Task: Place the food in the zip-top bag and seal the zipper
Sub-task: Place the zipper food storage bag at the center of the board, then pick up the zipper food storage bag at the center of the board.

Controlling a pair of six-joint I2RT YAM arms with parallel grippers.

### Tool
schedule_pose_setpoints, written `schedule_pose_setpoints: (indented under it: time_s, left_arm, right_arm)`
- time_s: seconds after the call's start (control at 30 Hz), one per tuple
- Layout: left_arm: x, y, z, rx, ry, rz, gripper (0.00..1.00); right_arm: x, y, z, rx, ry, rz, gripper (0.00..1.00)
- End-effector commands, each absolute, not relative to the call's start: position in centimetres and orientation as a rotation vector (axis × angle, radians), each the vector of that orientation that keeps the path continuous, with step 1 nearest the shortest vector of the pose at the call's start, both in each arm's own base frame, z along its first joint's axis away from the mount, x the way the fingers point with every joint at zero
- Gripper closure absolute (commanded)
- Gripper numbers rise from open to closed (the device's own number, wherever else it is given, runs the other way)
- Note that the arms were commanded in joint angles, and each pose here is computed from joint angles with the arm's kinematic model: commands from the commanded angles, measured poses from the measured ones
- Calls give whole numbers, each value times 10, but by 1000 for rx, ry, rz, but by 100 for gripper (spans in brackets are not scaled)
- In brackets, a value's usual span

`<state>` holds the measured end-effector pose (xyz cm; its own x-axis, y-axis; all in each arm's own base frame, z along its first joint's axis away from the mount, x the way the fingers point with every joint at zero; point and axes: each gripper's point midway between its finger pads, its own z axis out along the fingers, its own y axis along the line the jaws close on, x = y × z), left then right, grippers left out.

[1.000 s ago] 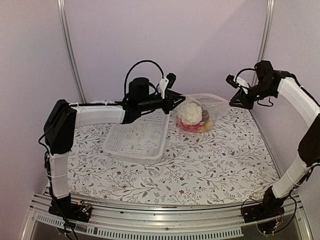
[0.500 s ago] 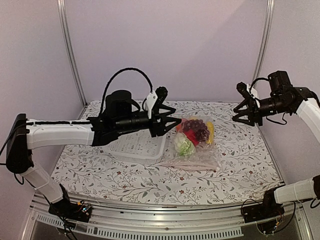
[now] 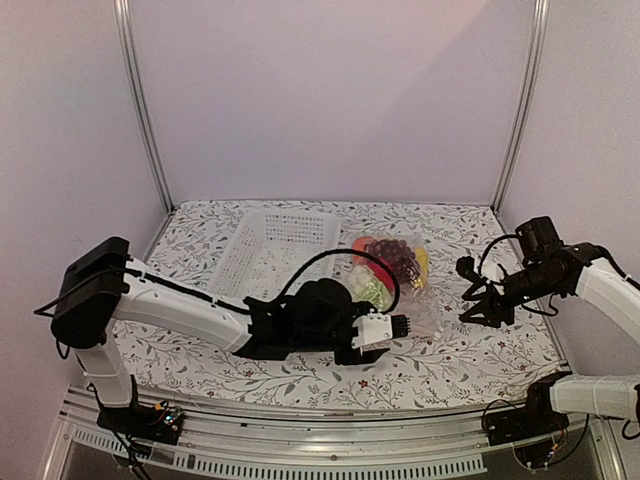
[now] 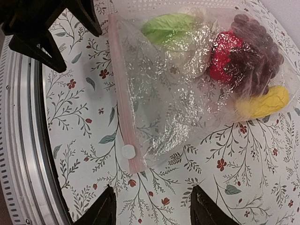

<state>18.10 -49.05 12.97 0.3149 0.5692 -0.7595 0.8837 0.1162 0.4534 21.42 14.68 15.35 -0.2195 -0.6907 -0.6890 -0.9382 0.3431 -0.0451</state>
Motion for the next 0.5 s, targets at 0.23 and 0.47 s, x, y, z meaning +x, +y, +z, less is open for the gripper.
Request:
schedule_pose_setpoints:
  time_s: [0.23, 0.47]
  left_arm:
    - [214, -516, 100, 1508, 1116, 320, 26]
    - [223, -529, 95, 1489, 1038, 409, 28]
  right_arm:
    - [216, 144, 147, -1421, 1962, 438, 47]
    - [217, 143, 149, -1420, 1961, 422, 47]
